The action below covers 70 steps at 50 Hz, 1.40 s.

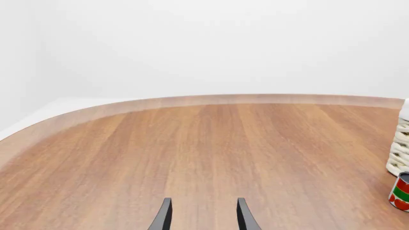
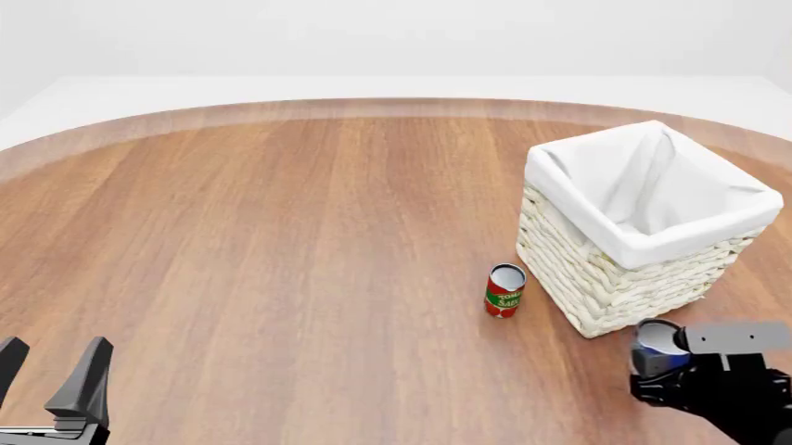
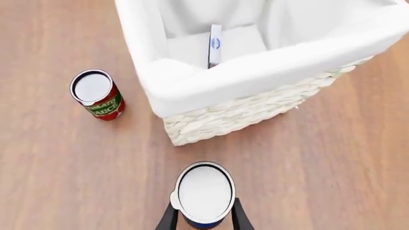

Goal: Pick up the alphabet soup and the cream cheese box, and put them in the basket.

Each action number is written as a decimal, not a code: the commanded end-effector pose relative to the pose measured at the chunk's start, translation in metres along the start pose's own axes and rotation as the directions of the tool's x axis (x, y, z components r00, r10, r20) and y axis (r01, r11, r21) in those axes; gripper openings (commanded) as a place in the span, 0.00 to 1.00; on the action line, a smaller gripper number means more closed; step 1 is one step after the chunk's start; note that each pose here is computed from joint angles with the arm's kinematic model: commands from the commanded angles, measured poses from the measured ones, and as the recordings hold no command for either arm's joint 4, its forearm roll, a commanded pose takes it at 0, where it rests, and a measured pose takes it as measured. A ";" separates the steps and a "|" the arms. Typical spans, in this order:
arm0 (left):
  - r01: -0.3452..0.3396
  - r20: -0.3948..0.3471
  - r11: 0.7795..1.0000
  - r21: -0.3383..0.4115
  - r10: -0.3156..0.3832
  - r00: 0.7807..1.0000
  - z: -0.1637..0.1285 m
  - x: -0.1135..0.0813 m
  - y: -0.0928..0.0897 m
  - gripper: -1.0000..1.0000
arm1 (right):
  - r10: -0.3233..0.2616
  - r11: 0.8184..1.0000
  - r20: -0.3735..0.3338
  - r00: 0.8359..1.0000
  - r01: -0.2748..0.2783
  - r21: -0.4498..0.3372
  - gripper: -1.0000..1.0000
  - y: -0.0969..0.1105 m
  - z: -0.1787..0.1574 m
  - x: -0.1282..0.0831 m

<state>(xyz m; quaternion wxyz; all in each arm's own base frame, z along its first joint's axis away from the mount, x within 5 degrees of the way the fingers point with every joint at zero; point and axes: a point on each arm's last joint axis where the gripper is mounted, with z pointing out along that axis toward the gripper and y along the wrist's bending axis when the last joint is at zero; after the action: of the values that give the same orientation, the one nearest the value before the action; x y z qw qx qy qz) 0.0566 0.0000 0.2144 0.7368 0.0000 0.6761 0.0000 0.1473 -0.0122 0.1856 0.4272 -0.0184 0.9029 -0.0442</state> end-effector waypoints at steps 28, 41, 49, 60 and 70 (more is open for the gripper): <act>0.000 0.000 1.000 0.000 0.000 1.000 0.000 0.000 0.000 1.00 | 0.025 0.999 0.051 0.998 -0.027 0.041 0.00 -0.006 -0.053 -0.008; 0.000 0.000 1.000 0.000 0.000 1.000 0.000 0.000 0.000 1.00 | 0.006 0.999 0.078 0.997 -0.009 0.040 0.00 -0.008 -0.066 -0.027; 0.000 0.000 1.000 0.000 0.000 1.000 0.000 0.000 0.000 1.00 | 0.005 0.999 0.088 0.996 -0.008 0.033 0.00 -0.007 -0.072 -0.035; 0.000 0.000 1.000 0.000 0.000 1.000 0.000 0.000 0.000 1.00 | -0.008 0.999 0.106 0.994 0.004 0.036 0.00 -0.008 -0.079 -0.044; 0.000 0.000 1.000 0.000 0.000 1.000 0.000 0.000 0.000 1.00 | -0.021 0.999 0.120 0.993 0.017 0.036 0.00 -0.009 -0.086 -0.053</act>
<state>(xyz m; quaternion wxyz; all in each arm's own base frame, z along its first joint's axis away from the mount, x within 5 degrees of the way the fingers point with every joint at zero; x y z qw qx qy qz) 0.0566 0.0000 0.2144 0.7368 0.0000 0.6761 0.0000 0.1144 -0.0124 0.2679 0.4687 -0.0249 0.8807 -0.0641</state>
